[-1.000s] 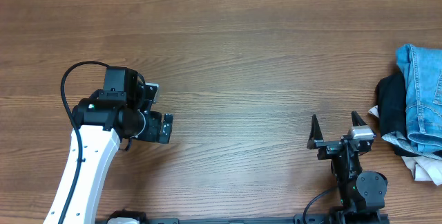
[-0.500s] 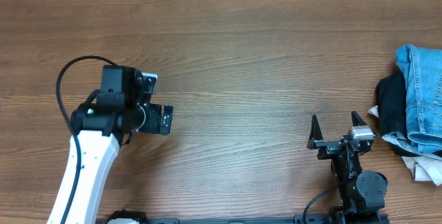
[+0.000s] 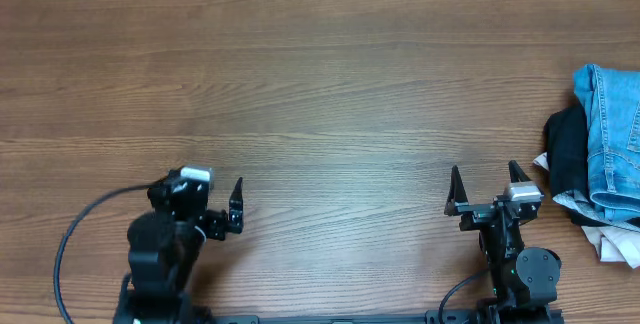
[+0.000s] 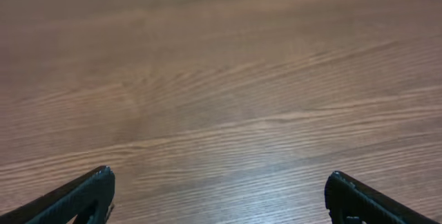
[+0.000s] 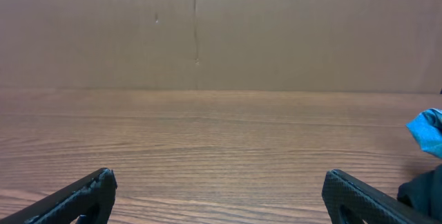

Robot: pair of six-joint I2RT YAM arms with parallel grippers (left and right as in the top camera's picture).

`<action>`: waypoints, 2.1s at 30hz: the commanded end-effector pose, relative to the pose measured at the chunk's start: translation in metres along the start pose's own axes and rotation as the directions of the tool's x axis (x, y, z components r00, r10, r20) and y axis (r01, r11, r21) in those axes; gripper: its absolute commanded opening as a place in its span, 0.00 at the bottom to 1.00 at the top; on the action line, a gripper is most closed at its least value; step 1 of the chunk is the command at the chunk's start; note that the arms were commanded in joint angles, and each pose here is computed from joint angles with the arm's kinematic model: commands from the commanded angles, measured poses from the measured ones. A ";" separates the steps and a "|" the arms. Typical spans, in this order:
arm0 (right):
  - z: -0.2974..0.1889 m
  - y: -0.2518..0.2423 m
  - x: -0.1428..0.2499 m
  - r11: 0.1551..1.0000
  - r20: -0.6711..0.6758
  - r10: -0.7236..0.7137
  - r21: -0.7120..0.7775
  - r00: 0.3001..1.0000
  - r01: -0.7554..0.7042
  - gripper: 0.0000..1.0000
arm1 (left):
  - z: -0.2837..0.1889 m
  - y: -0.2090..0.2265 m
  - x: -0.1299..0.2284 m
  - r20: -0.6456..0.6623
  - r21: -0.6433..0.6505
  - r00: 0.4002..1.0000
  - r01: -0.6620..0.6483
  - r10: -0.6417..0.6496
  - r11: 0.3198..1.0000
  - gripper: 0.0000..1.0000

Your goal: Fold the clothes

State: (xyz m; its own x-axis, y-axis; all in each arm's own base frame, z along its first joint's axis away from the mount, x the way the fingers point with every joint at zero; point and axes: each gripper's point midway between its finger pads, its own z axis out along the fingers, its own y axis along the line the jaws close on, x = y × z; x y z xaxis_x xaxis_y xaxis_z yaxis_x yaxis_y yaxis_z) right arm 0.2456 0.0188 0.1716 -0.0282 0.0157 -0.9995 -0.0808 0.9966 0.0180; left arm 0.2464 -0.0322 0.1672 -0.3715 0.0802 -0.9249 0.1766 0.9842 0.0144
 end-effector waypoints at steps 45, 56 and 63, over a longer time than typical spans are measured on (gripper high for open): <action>0.000 -0.001 0.002 1.000 0.003 0.003 0.006 1.000 -0.003 1.00 | 0.000 0.018 0.011 0.299 -0.131 0.946 -0.085 0.122 0.988 1.00; 0.000 -0.002 0.002 1.000 0.003 0.003 0.007 1.000 -0.003 1.00 | 0.000 0.018 0.011 0.299 -0.131 0.946 -0.085 0.122 0.988 1.00; 0.000 -0.001 0.002 1.000 0.003 0.003 0.006 1.000 -0.003 1.00 | 0.000 0.018 0.011 0.299 -0.131 0.946 -0.085 0.122 0.988 1.00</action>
State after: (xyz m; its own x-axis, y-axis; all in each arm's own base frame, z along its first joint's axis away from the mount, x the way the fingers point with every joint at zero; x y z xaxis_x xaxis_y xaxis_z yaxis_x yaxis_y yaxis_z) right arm 0.2456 0.0188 0.1714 -0.0294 0.0160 -0.9994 -0.0808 0.9966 0.0184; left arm 0.2458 -0.0165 0.1579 -0.0568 0.1624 -0.9851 0.1041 0.9823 0.1559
